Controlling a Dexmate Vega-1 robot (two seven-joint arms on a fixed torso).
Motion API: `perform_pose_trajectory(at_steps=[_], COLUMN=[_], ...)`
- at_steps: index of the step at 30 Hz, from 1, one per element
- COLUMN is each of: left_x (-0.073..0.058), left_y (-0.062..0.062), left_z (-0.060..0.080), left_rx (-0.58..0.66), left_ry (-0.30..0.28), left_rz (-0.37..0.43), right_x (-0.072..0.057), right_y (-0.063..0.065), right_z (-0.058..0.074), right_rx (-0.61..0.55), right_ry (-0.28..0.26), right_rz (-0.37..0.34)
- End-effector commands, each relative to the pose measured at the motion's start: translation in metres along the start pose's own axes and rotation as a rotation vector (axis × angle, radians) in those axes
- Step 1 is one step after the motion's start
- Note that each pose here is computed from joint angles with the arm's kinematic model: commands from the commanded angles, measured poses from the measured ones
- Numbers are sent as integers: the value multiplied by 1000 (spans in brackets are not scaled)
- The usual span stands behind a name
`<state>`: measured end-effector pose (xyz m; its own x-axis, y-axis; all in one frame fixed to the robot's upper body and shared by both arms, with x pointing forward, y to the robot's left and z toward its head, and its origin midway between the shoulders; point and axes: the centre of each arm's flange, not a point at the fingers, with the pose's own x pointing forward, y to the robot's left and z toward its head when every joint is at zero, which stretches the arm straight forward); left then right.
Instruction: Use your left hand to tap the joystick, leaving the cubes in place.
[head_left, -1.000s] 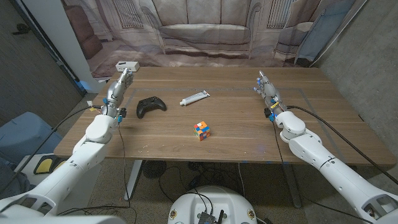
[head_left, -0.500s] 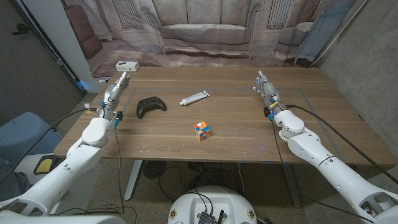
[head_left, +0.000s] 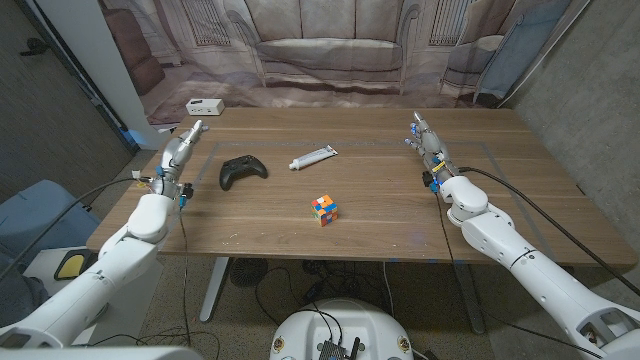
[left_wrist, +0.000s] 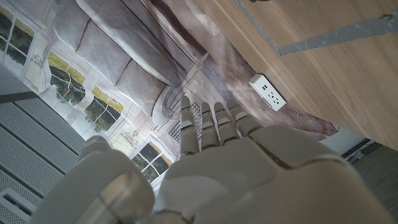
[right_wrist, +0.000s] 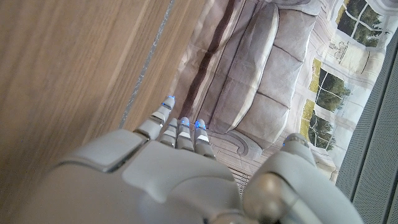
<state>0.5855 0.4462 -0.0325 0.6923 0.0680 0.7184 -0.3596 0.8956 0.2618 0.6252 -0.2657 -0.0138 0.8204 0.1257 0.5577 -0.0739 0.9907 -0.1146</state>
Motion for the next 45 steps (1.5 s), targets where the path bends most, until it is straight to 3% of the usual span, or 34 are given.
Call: perform_pose_trajectory(at_steps=[1,21,45], left_x=[-7,-7,7], left_y=[7,14,10], left_z=[8,19,43], left_rx=[123,392,699], left_ry=[-17,-31,-41], left_rz=[45,118,89], right_x=[-2,-12,-16], right_y=[-1,-1,-3], right_z=[-1,-1,3], right_rx=[0,-7,-7], right_ry=[3,7,4], right_rz=[0,-14,-35])
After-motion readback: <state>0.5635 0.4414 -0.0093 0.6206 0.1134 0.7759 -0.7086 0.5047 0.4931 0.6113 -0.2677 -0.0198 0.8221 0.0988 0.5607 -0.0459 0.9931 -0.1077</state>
